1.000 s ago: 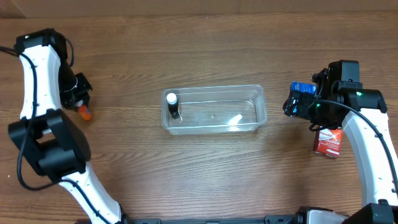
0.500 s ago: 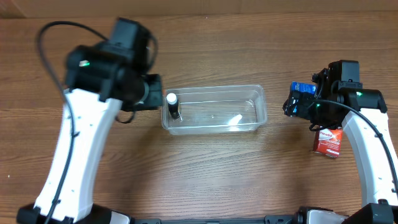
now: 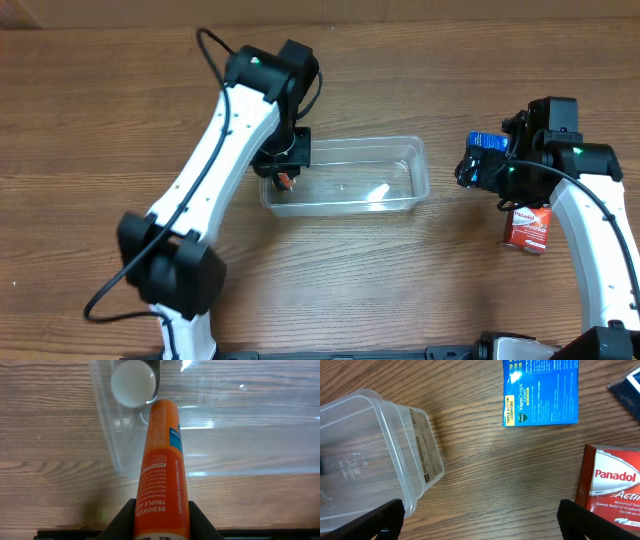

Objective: Pack container
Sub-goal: 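Carry orange tube into container beside the bottle and release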

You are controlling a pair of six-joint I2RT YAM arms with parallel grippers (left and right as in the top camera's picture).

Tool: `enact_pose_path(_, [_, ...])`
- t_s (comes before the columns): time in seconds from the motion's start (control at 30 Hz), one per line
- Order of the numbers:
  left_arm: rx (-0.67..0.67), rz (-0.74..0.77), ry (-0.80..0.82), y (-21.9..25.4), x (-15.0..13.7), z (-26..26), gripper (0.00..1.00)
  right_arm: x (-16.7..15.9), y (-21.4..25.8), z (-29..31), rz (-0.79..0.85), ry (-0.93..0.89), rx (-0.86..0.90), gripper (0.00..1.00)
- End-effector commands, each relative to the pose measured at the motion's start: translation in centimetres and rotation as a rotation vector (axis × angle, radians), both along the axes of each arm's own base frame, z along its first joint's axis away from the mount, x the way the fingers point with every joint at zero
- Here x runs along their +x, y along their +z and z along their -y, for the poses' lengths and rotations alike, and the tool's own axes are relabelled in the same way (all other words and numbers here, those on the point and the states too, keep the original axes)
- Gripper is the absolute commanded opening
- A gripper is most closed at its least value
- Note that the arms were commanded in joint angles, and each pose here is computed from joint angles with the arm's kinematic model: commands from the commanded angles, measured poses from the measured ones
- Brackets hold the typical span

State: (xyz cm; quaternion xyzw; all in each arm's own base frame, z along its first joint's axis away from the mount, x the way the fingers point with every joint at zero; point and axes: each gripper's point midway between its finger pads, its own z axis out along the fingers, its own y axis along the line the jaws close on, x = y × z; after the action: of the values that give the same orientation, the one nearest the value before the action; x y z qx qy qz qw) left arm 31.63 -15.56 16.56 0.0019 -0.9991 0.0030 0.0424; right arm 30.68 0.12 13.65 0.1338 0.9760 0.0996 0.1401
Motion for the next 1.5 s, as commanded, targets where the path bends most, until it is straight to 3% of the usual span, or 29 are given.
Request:
enact_pose_path(0.0, [0.034, -0.045, -0.016, -2.3, 0.6, 0.1, 0.05, 0.8, 1.1, 0.4, 0.035, -0.002, -0.014, 1.00])
enact_pose_path(0.27, [0.077, -0.054, -0.023, -4.6, 1.6, -0.1, 0.04, 0.7, 1.0, 0.4, 0.035, -0.002, -0.014, 1.00])
enact_pose_path(0.53, [0.100, -0.125, -0.024, -7.0, 0.0, -0.7, 0.04, 0.7, 1.1, 0.4, 0.035, -0.002, -0.014, 1.00])
enact_pose_path(0.87, [0.096, -0.117, -0.024, -7.6, 0.2, -0.6, 0.07, 0.7, 1.1, 0.4, 0.035, -0.002, -0.014, 1.00])
enact_pose_path(0.9, [0.097, -0.117, -0.025, -7.6, 0.2, -0.6, 0.13, 0.7, 1.1, 0.4, 0.035, -0.002, -0.014, 1.00])
enact_pose_path(0.97, [0.097, -0.117, -0.025, -7.6, 0.2, -0.6, 0.37, 0.7, 1.1, 0.4, 0.035, -0.002, -0.014, 1.00])
enact_pose_path(1.07, [0.097, -0.117, -0.024, -7.6, 0.2, -0.7, 0.53, 0.7, 1.1, 0.4, 0.035, -0.002, -0.014, 1.00])
enact_pose_path(1.37, [0.091, -0.066, -0.042, -5.8, 1.2, -0.6, 0.65, 0.7, 1.0, 0.4, 0.035, -0.002, -0.014, 1.00])
enact_pose_path(1.4, [0.090, -0.047, -0.042, -5.3, 1.5, -0.6, 0.71, 0.7, 1.0, 0.4, 0.035, -0.002, -0.014, 1.00])
enact_pose_path(1.47, [0.096, 0.006, -0.024, -3.9, 2.2, -0.8, 1.00, 0.7, 1.0, 0.4, 0.034, -0.002, -0.014, 1.00])
